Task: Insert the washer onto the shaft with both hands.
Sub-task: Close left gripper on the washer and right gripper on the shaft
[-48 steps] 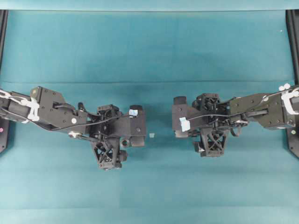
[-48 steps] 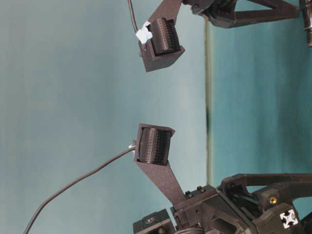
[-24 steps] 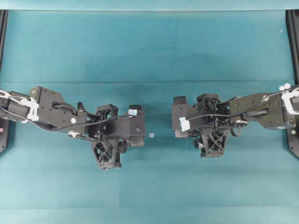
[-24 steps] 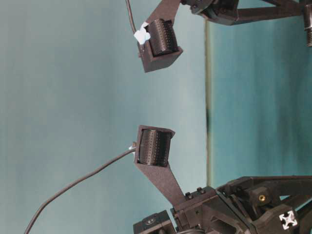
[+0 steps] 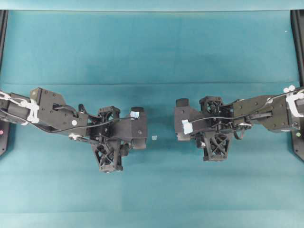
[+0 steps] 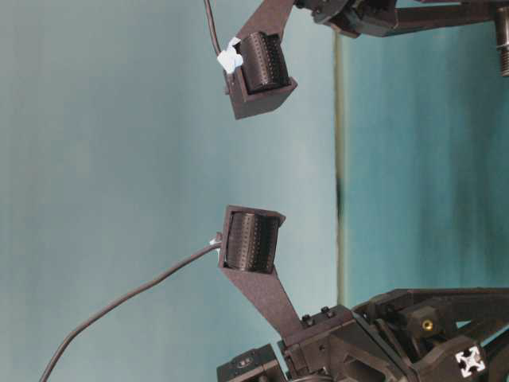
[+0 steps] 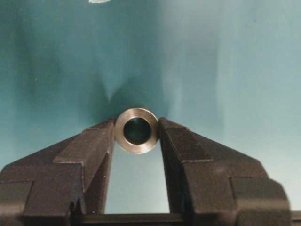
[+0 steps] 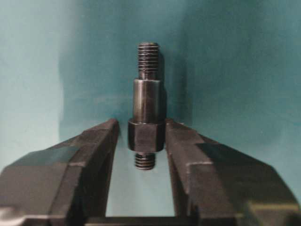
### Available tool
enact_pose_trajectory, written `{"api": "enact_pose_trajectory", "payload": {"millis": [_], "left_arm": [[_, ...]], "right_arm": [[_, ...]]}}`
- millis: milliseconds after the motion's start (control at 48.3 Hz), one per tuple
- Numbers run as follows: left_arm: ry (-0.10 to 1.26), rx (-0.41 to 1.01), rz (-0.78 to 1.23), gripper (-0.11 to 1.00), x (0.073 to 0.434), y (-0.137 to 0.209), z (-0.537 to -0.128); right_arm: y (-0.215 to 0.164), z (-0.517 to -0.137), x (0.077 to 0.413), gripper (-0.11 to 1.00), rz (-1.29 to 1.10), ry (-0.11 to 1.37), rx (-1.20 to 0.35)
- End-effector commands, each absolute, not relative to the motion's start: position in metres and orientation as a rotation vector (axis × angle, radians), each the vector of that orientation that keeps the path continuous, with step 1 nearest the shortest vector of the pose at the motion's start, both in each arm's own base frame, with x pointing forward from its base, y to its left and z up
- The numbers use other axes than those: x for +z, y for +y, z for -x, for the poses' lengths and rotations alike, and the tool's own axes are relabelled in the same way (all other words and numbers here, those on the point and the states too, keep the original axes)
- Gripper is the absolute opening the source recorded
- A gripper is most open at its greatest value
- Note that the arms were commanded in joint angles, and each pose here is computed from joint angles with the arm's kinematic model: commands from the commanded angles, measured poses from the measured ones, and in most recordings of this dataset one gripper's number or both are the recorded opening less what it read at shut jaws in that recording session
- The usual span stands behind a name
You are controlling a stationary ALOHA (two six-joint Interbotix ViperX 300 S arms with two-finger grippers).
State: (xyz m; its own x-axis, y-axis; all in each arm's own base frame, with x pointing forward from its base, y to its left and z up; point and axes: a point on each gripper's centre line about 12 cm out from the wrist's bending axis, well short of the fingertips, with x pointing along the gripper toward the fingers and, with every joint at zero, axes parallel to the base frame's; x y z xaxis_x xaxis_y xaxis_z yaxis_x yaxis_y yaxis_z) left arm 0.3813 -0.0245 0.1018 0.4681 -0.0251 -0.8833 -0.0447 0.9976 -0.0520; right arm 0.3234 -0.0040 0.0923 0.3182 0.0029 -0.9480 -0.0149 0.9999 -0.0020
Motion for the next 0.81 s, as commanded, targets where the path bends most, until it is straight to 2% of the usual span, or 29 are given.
{"api": "enact_pose_trajectory", "payload": {"millis": [0,787], "left_arm": [[1.059,0.006,0.066,0.36,0.1094,-0.0257,-0.383],[1.059,0.007,0.068,0.36,0.1094,-0.0257,-0.383]], "right_arm": [[-0.0142,-0.3234,0.0893,0.05,0.0,1.255,-0.011],[-0.0212,-0.3231,0.0898,0.01,-0.002,1.253,-0.022]]}}
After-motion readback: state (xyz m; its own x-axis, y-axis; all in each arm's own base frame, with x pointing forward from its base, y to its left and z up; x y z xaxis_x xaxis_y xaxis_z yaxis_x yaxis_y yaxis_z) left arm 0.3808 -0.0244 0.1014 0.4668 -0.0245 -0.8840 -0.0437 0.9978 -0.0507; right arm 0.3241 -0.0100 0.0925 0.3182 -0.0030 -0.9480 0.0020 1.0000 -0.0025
